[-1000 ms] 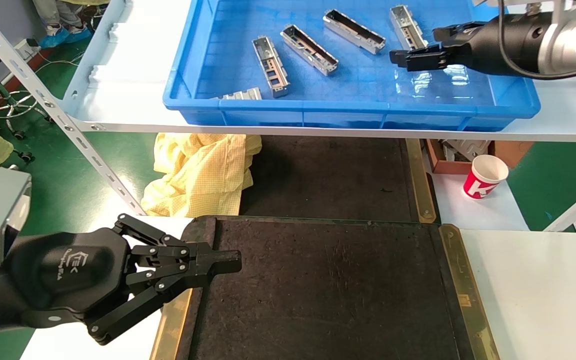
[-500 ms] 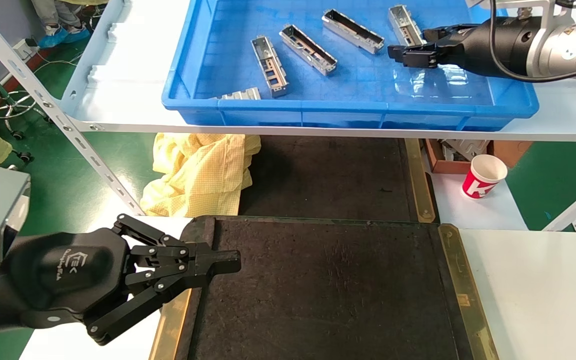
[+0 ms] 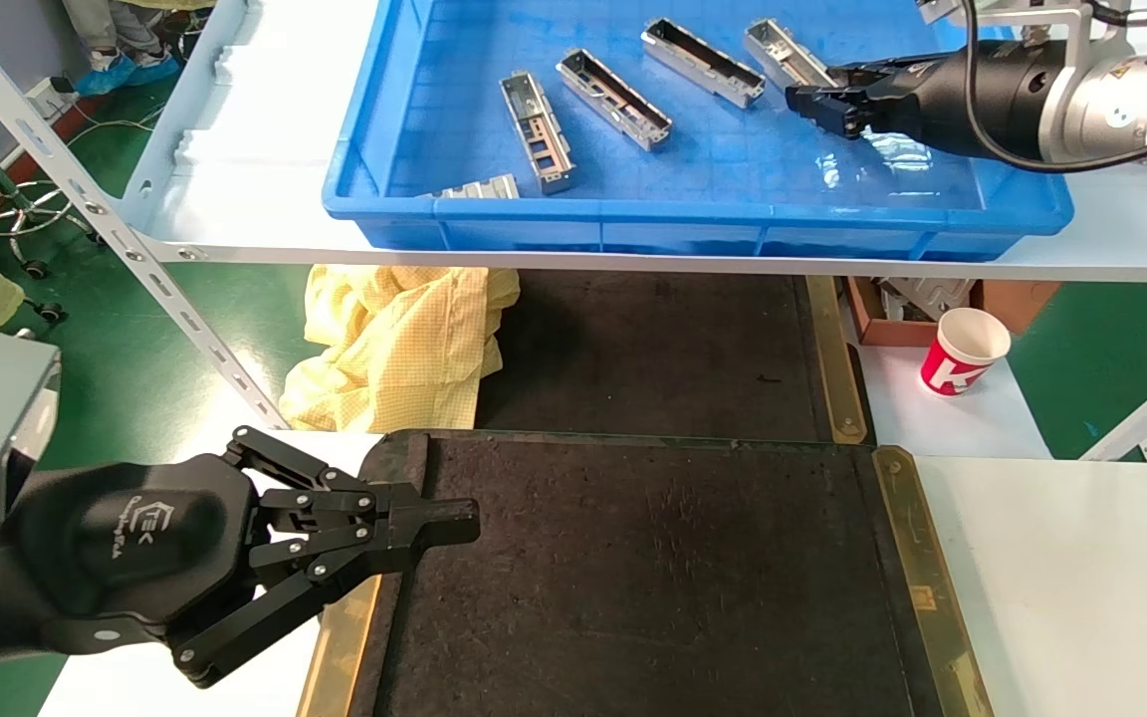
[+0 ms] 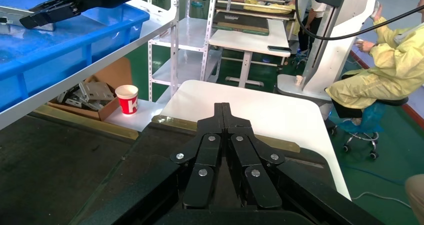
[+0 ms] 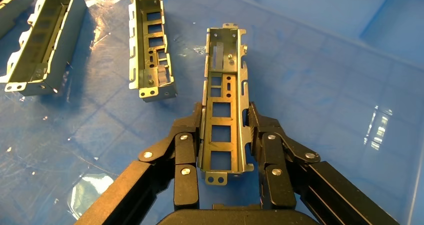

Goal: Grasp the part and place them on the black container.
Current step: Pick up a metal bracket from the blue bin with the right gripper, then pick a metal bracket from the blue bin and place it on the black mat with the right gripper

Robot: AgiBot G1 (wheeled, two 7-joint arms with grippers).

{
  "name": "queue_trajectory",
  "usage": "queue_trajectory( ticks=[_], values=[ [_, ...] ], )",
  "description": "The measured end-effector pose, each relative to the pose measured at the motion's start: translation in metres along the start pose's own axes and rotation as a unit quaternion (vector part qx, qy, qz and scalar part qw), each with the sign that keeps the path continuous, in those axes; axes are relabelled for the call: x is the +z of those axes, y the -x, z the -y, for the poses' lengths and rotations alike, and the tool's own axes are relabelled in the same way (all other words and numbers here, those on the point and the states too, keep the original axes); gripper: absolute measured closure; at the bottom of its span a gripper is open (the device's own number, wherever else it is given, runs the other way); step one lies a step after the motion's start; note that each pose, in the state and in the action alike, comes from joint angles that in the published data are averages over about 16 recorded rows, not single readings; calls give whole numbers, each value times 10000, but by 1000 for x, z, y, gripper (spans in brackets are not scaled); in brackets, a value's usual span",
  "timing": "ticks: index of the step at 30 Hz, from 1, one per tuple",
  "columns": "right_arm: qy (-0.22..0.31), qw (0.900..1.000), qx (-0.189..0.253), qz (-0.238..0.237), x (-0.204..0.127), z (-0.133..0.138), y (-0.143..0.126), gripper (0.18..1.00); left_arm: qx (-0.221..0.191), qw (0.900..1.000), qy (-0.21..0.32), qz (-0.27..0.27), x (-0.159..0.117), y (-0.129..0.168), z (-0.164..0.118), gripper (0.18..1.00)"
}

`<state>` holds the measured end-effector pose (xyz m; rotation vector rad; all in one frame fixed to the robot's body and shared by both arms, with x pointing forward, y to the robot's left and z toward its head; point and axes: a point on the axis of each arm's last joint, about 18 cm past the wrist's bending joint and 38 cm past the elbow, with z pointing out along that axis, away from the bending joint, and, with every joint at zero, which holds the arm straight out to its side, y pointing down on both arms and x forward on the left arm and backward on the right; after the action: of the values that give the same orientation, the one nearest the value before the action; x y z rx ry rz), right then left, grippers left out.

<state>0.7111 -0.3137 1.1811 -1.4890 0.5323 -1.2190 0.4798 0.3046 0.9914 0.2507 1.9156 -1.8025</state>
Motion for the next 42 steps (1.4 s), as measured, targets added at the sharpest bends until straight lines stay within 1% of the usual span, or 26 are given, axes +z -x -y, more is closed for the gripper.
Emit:
queue_trajectory(
  ticks=[3,9,15,21,25,29,31,36,38,42],
  values=[
    [-52,10000,-76,8,-4,5,-2,753,0,10000,0,0,0,0,0,993],
    [-241,9993,-279,112,-18,23,-8,812,0,10000,0,0,0,0,0,986],
    [-466,9968,-498,415,-42,41,-11,825,0,10000,0,0,0,0,0,959],
    [-634,9907,-692,989,-70,53,-5,825,0,10000,0,0,0,0,0,901],
    [-657,9831,-825,1494,-89,54,6,825,0,10000,0,0,0,0,0,835],
    [-603,9732,-976,1995,-103,51,21,825,0,10000,0,0,0,0,0,769],
    [-553,9679,-1054,2215,-108,47,28,825,0,10000,0,0,0,0,0,719],
    [-380,9542,-1252,2692,-119,33,47,825,0,10000,0,0,0,0,0,604],
    [-306,9486,-1325,2858,-123,25,56,825,0,10000,0,0,0,0,0,549],
    [-144,9378,-1437,3156,-128,7,75,825,0,10000,0,0,0,0,0,470]
  ],
)
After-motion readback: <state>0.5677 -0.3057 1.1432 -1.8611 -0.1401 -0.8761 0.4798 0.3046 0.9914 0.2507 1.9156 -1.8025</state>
